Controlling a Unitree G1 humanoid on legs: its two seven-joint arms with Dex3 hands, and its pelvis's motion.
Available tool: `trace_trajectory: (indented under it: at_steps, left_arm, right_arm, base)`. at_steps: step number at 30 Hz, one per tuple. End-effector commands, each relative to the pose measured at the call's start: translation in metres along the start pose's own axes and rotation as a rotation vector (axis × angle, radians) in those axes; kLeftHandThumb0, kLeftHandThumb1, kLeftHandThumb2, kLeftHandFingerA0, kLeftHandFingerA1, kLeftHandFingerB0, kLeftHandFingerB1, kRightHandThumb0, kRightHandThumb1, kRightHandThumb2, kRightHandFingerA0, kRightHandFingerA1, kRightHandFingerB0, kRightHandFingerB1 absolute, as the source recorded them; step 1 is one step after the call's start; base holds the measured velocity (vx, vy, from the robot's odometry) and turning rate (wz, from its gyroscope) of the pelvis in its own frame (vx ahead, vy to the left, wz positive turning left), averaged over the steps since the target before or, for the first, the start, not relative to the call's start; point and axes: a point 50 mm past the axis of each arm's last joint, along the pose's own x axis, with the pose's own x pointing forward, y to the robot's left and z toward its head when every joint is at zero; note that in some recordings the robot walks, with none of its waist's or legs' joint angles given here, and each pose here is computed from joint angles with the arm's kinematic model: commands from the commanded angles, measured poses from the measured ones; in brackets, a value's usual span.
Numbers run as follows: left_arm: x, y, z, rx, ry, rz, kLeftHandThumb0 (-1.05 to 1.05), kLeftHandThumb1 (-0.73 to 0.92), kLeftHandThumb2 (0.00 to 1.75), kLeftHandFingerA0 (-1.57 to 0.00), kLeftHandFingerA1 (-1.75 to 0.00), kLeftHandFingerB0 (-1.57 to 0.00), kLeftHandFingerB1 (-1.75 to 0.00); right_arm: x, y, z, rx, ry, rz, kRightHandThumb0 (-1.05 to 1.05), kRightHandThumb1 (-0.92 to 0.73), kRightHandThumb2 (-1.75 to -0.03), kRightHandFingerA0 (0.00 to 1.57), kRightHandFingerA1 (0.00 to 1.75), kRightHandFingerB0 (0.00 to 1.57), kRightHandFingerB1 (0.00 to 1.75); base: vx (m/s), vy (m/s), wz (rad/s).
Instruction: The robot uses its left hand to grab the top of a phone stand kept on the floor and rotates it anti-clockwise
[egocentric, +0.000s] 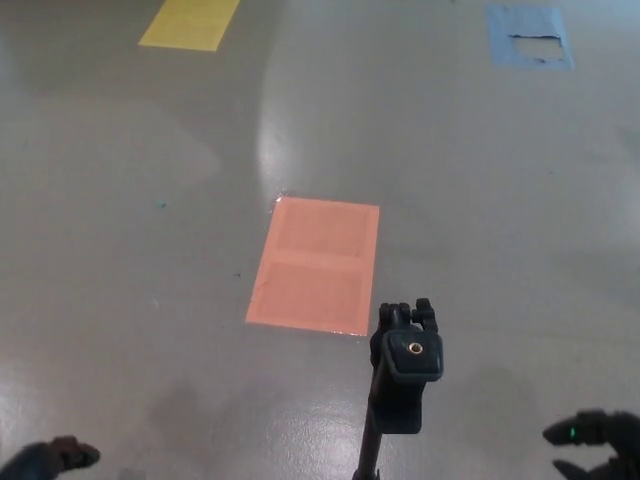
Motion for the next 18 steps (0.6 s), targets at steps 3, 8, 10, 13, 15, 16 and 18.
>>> trace_trajectory:
  at_steps: [3, 8, 10, 13, 15, 16, 18]
  left_arm:
    - [-0.003, 0.015, 0.007, 0.209, -0.121, 0.083, -0.28, 0.63, 0.59, -0.45, -0.57, -0.17, -0.28]
    - [-0.025, 0.011, 0.061, 0.134, -0.534, 0.326, -0.62, 0.49, 0.67, -0.08, -0.3, -0.05, -0.18]
    - [-0.031, 0.01, 0.071, 0.136, -0.603, 0.355, -0.64, 0.54, 0.57, -0.11, -0.3, 0.0, -0.22]
    - [-0.057, 0.006, 0.102, 0.135, -0.829, 0.446, -0.58, 0.51, 0.56, -0.09, -0.29, 0.0, -0.21]
    - [-0.076, 0.005, 0.119, 0.132, -0.96, 0.487, -0.6, 0.37, 0.72, -0.09, -0.32, 0.0, -0.21]
    - [-0.089, 0.004, 0.13, 0.123, -1.044, 0.502, -0.53, 0.34, 0.66, -0.04, -0.25, 0.0, -0.23]
    - [-0.106, 0.002, 0.141, 0.12, -1.142, 0.508, -0.48, 0.33, 0.66, -0.04, -0.26, 0.0, -0.29]
  right_arm:
    - [-0.004, -0.016, -0.001, -0.097, 0.022, 0.122, -0.53, -0.62, -0.87, 0.48, 0.53, 0.36, 0.48]
    - [-0.004, -0.017, 0.0, -0.099, 0.023, 0.12, -0.53, -0.62, -0.87, 0.48, 0.53, 0.35, 0.47]
    - [-0.004, -0.017, -0.001, -0.1, 0.023, 0.12, -0.53, -0.63, -0.87, 0.47, 0.52, 0.35, 0.47]
    - [-0.005, -0.017, -0.002, -0.101, 0.024, 0.12, -0.53, -0.63, -0.88, 0.48, 0.53, 0.34, 0.47]
    - [-0.005, -0.017, -0.002, -0.099, 0.023, 0.119, -0.52, -0.63, -0.87, 0.47, 0.52, 0.35, 0.47]
    - [-0.005, -0.018, -0.002, -0.095, 0.023, 0.119, -0.47, -0.75, -0.64, 0.52, 0.4, 0.37, 0.35]
    - [-0.005, -0.018, -0.003, -0.092, 0.025, 0.118, -0.53, -0.63, -0.86, 0.47, 0.52, 0.35, 0.47]
  base:
    - [0.0, 0.0, 0.0]
    - [0.0, 0.0, 0.0]
    - [0.0, 0.0, 0.0]
    - [0.0, 0.0, 0.0]
    - [0.0, 0.0, 0.0]
    - [0.0, 0.0, 0.0]
    - [0.0, 0.0, 0.0]
